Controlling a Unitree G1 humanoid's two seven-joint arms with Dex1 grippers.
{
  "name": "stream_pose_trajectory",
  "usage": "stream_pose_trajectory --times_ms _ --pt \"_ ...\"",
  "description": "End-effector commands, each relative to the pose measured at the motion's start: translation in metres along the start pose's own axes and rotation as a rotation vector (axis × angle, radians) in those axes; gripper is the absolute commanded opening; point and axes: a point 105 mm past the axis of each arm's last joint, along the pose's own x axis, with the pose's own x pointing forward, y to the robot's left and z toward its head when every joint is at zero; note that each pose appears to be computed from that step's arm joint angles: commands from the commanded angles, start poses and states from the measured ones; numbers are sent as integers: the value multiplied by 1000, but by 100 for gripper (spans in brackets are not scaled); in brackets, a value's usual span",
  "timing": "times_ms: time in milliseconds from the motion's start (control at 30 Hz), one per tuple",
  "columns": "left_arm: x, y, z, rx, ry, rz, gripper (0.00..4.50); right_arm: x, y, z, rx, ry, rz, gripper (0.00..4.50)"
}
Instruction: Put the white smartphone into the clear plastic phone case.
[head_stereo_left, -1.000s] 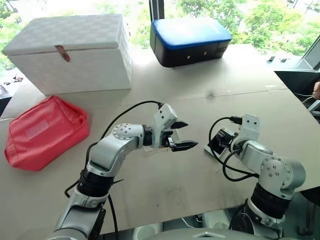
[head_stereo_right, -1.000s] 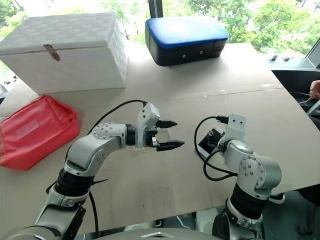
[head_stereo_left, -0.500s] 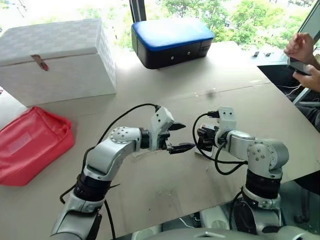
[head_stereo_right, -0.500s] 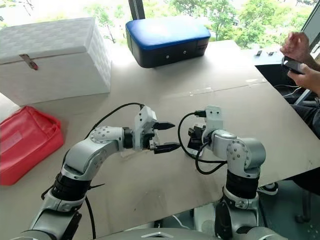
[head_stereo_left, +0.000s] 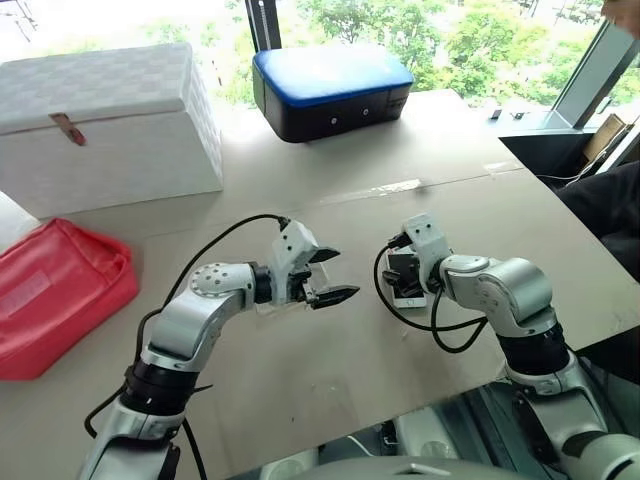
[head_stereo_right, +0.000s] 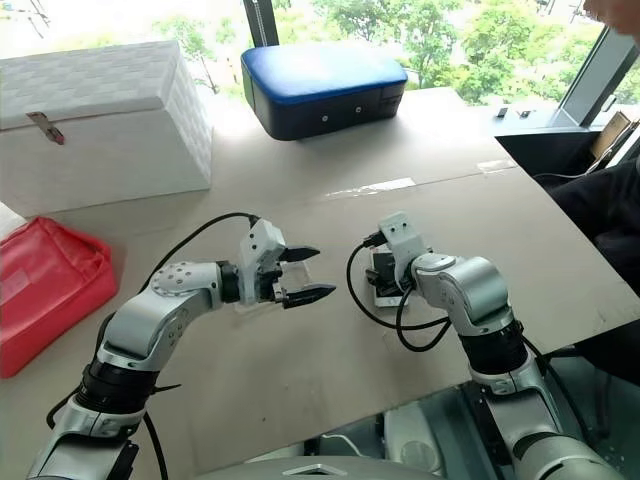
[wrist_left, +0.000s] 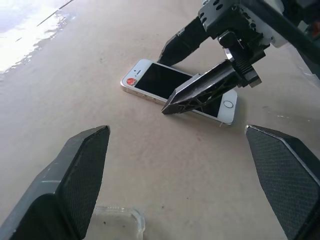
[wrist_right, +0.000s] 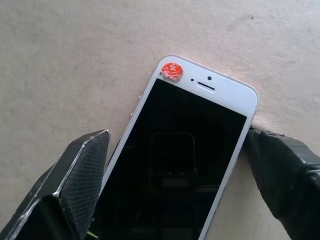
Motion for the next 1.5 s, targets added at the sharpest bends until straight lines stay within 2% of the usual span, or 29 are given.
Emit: stream_pose_trajectory --times_ms 33,67,133,167,233,267,400,500,700,767,867,1000,1100,1167,1233,1333,1500 --pt "-8 0 16 51 -32 26 442 18 16 -52 -134 176 98 450" --pt "-9 1 18 54 -31 30 442 17 16 -53 -138 174 119 450" --pt "-11 3 22 62 -32 44 450 14 10 -51 -161 135 140 390" --pt "-14 5 23 64 -31 51 450 13 9 -48 -179 115 144 375" --pt "-18 5 26 72 -34 56 450 7 0 -43 -240 74 164 285" --pt "-21 6 28 78 -38 64 450 4 -4 -42 -258 77 176 283" --pt "-37 3 38 100 -79 82 450 -3 -17 -29 -227 65 200 283" --pt "-51 -2 47 152 -163 116 450 -3 -19 -20 -203 49 214 283" --pt "-83 -22 54 141 -220 8 450 -9 -13 -3 -259 -26 280 283" --pt "-91 -25 54 134 -208 -7 450 -12 -9 9 -348 -88 316 283" --pt "-97 -31 46 150 -160 -28 450 -15 -2 21 -576 -161 360 283" --pt "-105 -36 45 143 -151 -19 450 -24 20 22 -839 -225 515 283" --pt "-105 -38 43 150 -142 -17 450 -21 17 16 -856 -195 545 283" --pt "-108 -35 44 157 -129 -9 450 -20 8 19 -790 -184 514 386" --pt "-110 -35 47 140 -138 -12 450 -25 1 28 -724 -210 469 447" --pt "-110 -38 42 160 -105 -36 450 -38 -14 20 -715 -152 397 447" --pt "-108 -46 45 150 -120 -81 450 -58 -19 -2 -558 -70 401 447"
